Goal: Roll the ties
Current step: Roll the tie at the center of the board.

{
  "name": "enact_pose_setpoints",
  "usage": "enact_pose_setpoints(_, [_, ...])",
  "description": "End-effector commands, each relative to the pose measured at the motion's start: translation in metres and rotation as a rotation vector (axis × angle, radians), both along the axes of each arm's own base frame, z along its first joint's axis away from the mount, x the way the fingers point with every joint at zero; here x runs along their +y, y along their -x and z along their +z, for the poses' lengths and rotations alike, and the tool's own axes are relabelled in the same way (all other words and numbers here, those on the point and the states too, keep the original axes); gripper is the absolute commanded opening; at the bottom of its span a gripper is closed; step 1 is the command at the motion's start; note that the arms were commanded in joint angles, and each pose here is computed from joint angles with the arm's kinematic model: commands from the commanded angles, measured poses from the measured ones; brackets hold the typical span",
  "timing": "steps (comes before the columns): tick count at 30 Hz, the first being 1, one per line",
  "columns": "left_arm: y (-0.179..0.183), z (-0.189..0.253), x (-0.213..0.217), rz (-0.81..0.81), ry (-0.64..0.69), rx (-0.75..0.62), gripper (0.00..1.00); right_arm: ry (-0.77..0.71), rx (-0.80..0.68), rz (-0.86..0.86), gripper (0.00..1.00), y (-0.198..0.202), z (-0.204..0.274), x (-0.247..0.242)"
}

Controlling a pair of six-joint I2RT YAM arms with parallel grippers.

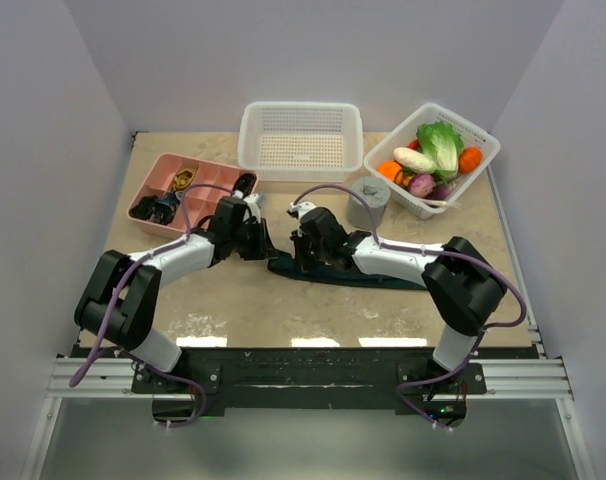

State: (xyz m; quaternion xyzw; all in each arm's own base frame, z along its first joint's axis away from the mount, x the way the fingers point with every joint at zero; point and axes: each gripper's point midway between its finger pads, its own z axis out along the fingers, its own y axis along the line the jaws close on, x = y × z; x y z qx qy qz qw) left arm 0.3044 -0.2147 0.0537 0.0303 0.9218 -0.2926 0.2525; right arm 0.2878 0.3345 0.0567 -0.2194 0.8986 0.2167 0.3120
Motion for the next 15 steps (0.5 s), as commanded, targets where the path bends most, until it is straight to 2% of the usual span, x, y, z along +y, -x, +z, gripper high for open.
enact_pose_setpoints(1, [-0.006, 0.02, -0.007, -0.037, -0.02, -0.057, 0.0, -0.059, -0.018, 0.026, 0.0, -0.005, 0.008, 0.026])
enact_pose_setpoints(9, [-0.005, 0.027, -0.017, -0.042, 0.0, -0.067, 0.0, -0.058, 0.02, 0.03, 0.0, 0.001, -0.008, 0.034])
enact_pose_setpoints(15, [-0.002, 0.034, -0.028, -0.065, 0.031, -0.074, 0.0, -0.095, -0.009, -0.011, 0.0, -0.007, -0.007, 0.038])
